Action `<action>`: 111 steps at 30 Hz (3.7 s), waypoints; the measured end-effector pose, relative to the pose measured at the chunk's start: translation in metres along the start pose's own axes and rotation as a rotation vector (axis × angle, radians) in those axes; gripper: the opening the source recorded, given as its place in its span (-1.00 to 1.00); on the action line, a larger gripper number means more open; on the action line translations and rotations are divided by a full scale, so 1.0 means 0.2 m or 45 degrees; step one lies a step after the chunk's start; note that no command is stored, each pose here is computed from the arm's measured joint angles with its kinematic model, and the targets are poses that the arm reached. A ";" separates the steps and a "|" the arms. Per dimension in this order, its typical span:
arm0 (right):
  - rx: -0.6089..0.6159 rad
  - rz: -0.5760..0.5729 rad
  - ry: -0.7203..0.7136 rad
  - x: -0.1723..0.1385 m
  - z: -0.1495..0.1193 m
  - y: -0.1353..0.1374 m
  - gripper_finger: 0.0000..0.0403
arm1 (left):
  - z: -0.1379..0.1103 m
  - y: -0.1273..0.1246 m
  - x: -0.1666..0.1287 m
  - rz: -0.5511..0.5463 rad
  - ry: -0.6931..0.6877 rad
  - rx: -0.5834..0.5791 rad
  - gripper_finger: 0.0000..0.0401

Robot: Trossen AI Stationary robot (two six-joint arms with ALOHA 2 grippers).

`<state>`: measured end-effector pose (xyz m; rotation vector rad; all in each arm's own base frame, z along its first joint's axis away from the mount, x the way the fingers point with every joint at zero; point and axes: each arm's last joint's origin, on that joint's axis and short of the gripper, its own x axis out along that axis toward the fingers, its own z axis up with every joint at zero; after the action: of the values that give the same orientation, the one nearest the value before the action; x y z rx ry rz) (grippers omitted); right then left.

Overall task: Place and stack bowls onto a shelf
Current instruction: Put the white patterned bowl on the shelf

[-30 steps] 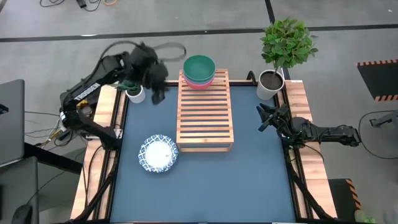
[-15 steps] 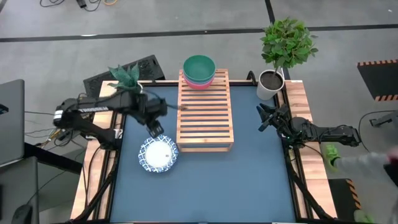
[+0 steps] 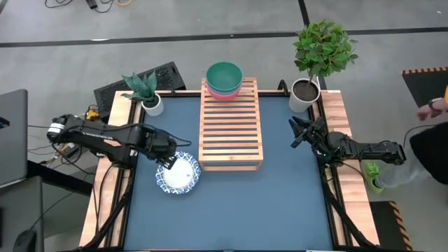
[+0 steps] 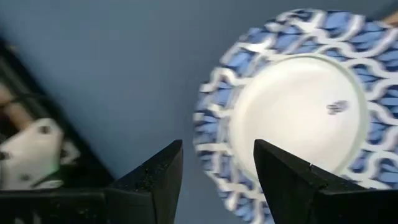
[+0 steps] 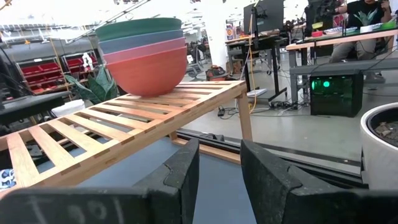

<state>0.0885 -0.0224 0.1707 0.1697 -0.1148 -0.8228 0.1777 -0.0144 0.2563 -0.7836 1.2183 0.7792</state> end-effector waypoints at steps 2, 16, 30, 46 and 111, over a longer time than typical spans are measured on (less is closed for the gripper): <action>0.000 0.000 0.000 0.00 0.00 0.00 -0.29 | -0.01 -0.02 0.01 -0.034 -0.010 -0.013 -0.10; 0.021 0.001 -0.001 0.00 0.00 0.00 -0.29 | -0.10 0.00 0.17 0.011 0.094 -0.059 -0.11; 0.024 0.000 -0.001 0.00 0.00 0.00 -0.29 | -0.10 -0.01 0.23 -0.049 0.104 -0.040 -0.16; 0.024 0.000 -0.001 0.00 0.00 0.00 -0.29 | -0.11 0.01 0.23 0.008 0.094 -0.030 -0.98; 0.021 -0.001 0.000 0.00 0.00 0.00 -0.29 | 0.43 0.06 -0.87 -0.281 -0.829 0.011 -1.00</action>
<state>0.0884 -0.0224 0.1707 0.1850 -0.1218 -0.8225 0.1810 0.0483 0.4407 -0.5762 0.5420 0.7627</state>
